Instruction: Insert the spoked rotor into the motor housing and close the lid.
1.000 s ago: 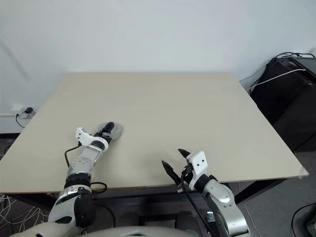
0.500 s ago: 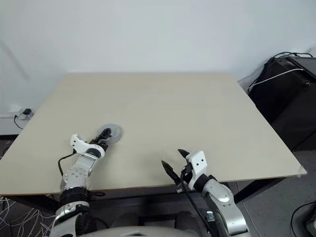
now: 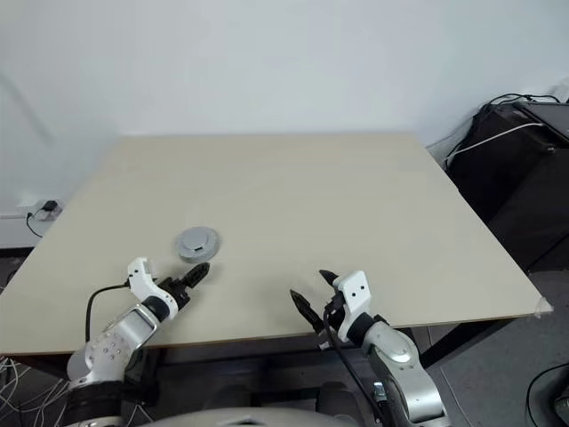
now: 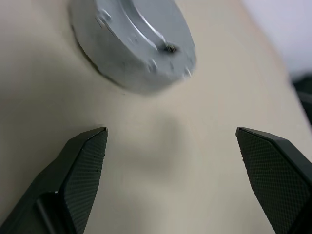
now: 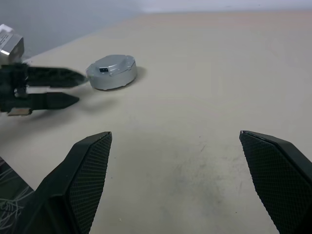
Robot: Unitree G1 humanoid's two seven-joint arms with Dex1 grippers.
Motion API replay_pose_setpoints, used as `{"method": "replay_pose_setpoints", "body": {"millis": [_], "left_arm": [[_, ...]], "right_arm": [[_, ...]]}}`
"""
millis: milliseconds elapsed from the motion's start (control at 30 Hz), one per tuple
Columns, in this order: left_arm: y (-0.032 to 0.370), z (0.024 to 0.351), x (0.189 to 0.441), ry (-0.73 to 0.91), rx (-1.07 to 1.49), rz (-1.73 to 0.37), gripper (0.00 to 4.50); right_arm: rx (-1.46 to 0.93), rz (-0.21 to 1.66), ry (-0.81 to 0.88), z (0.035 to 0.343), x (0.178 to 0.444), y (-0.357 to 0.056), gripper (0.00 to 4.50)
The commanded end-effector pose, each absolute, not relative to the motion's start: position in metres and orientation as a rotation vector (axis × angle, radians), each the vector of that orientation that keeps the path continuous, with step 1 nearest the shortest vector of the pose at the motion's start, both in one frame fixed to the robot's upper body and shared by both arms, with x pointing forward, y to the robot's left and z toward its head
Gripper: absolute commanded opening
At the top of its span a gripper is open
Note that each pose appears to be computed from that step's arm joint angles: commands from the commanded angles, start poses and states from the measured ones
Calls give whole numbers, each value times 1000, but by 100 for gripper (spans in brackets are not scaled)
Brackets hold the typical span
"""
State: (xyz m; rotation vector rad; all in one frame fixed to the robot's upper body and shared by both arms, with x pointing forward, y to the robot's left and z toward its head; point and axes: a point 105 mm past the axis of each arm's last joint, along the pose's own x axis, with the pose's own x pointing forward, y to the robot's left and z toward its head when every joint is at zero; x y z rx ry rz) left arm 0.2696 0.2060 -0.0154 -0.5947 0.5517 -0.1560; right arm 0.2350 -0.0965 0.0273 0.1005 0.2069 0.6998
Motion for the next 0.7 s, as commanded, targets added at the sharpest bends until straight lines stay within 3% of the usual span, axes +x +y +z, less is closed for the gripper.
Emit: {"method": "replay_pose_setpoints", "body": {"millis": [33,200,300,433,567,700], "left_arm": [[187,-21,251,619,-435,-305,448],[168,-18,228,572,-172,-466,448],[152,-3,226,402,-41,-501,448],[132,21,229,142,124,-466,448],[127,39,231,-47,134,-354,448],[126,37,227,-83,151,-309,448]], "right_arm": [[98,706,161,40,240,-95,450],[99,703,165,40,237,-96,450],[90,674,131,45,237,-99,450],[46,584,74,47,239,-107,450],[-51,519,27,43,234,-115,450],[-77,485,2,41,231,-119,450]]}}
